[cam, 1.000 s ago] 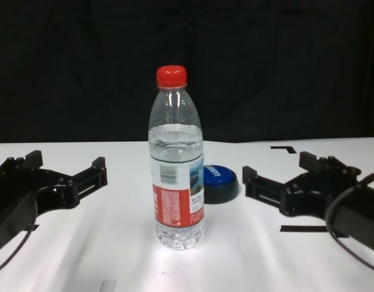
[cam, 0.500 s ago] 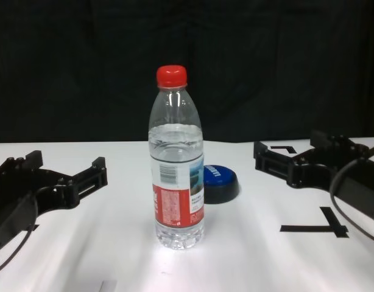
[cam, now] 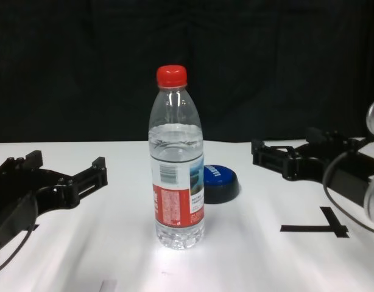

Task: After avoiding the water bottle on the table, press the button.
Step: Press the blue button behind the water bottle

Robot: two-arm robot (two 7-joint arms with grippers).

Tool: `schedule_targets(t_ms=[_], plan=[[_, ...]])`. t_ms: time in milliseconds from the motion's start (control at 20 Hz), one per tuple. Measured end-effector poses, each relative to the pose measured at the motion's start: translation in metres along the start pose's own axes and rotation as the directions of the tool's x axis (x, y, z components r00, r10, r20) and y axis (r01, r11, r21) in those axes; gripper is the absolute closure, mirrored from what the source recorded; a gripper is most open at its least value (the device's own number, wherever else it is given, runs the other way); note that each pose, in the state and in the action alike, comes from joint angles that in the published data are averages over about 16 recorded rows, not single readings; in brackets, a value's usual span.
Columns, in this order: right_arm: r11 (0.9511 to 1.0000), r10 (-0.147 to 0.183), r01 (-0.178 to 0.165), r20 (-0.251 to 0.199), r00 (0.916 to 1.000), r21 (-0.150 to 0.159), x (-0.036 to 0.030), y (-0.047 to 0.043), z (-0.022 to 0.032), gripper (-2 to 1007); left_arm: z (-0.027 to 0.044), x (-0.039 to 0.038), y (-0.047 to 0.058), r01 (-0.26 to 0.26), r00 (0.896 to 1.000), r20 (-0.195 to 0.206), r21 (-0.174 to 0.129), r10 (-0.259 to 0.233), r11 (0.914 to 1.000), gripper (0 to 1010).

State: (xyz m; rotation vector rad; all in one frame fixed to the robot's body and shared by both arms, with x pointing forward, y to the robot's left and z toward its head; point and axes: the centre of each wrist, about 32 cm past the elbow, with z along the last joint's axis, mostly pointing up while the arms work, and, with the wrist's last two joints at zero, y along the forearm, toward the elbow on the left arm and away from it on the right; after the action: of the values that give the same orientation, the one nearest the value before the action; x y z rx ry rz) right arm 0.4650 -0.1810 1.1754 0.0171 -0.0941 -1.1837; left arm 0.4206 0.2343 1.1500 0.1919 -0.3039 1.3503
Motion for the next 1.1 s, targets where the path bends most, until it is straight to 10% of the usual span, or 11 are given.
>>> schedule_targets(t_ms=[1100], plan=[[0.9996,0.0,0.001,0.034,0.9994,-0.028,0.0077,0.0565,0.001,2,0.0,0.0,0.0,0.0,1.0,0.0,0.0,0.0,1.0,7]])
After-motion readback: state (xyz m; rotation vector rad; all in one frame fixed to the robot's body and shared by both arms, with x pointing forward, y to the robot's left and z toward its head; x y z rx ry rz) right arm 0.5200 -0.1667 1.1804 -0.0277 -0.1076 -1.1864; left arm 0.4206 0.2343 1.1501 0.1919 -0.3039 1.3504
